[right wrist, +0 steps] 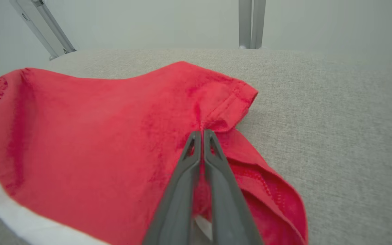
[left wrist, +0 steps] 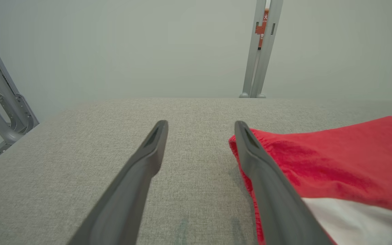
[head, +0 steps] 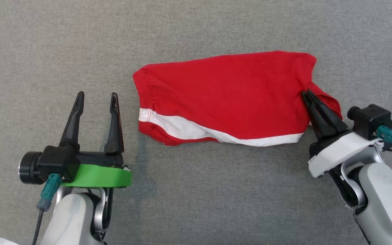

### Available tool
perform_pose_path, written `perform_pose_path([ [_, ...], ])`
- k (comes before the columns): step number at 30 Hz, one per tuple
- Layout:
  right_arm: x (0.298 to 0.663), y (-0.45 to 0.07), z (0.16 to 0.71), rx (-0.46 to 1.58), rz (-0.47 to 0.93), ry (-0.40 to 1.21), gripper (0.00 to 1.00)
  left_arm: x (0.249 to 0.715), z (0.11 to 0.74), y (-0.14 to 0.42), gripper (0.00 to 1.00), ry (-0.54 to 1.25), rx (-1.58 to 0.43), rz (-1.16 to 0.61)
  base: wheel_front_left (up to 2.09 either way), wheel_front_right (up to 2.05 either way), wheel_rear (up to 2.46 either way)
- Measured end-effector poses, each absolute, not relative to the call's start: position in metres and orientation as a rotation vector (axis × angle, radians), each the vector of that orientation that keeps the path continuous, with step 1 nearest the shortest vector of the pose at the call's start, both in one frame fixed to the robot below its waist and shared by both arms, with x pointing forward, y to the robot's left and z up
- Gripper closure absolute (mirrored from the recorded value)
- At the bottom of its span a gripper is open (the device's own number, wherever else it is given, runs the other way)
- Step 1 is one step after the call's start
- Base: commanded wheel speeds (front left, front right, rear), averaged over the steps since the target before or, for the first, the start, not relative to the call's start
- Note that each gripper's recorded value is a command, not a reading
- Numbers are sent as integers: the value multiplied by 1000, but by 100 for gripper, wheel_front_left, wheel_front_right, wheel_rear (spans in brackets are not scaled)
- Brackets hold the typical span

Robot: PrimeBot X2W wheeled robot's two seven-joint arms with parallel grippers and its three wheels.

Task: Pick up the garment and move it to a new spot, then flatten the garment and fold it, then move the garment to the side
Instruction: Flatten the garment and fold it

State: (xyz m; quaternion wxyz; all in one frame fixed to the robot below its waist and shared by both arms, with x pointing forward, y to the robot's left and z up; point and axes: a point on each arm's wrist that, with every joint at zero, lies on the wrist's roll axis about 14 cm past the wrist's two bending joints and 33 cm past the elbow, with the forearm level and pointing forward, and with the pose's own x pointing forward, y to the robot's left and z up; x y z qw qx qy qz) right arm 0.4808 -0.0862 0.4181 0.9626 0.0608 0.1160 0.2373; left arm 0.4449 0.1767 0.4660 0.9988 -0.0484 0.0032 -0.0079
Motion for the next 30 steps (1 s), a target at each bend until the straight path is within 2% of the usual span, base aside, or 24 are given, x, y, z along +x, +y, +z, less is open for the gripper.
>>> perform_pose_path([
  [16, 448, -145, 486, 130, 302, 59, 100, 452, 477, 154, 0, -33, -104, -79, 0, 0, 0],
  [20, 453, -143, 487, 121, 311, 75, 100, 453, 473, 150, 0, -26, -112, -93, 0, 0, 0],
  [30, 497, -127, 472, 102, 375, 99, 100, 457, 467, 157, 0, -15, -116, -73, 0, 0, 0],
])
